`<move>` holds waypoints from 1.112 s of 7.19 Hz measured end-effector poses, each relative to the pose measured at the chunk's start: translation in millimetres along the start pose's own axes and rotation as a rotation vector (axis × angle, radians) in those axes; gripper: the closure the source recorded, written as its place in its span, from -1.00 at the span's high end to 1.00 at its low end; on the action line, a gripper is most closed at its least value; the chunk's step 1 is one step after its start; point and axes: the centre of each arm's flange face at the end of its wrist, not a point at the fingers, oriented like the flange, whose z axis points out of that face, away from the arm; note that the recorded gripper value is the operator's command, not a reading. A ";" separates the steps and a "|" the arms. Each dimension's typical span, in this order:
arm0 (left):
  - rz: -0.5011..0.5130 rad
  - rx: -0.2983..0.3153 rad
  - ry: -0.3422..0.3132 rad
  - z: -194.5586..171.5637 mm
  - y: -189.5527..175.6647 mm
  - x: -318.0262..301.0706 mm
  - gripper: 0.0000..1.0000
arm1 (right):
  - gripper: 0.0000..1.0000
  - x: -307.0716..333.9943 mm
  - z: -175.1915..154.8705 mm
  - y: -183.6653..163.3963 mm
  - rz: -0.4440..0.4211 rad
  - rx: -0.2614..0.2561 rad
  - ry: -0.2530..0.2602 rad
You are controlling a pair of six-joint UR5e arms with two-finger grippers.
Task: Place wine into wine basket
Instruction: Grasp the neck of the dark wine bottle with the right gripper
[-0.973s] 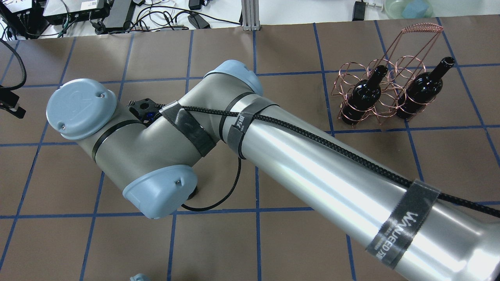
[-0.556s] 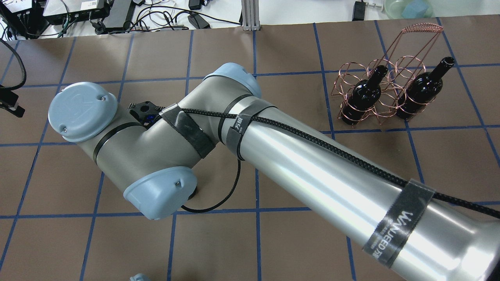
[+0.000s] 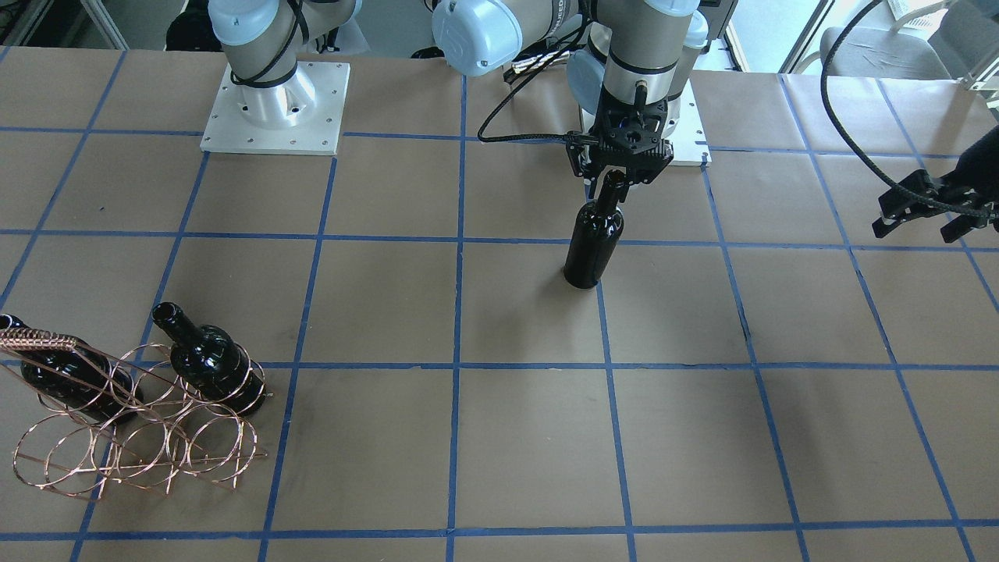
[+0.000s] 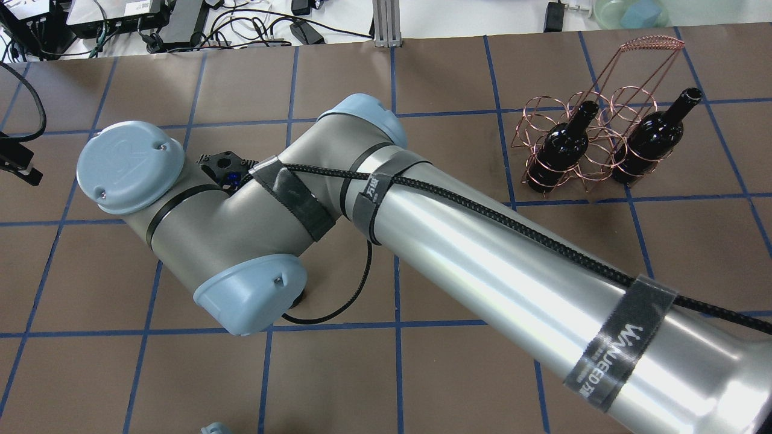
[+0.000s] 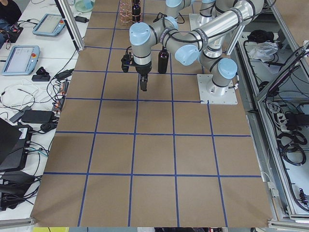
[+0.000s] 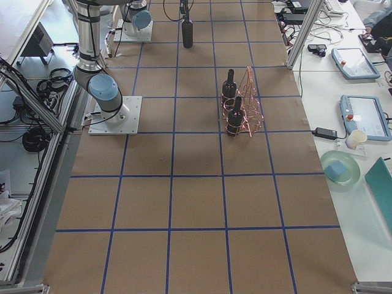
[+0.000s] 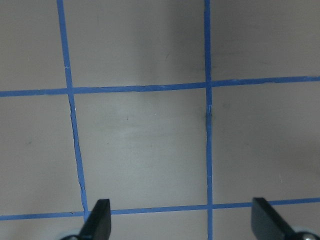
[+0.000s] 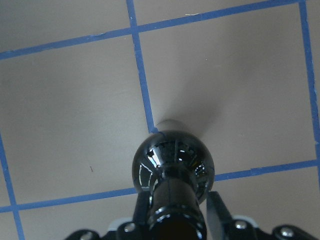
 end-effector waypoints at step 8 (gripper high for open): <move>-0.003 -0.023 -0.031 0.3 0.2 -3.9 1.00 | -0.72 -0.6 0.1 -3.6 0.009 0.015 -0.019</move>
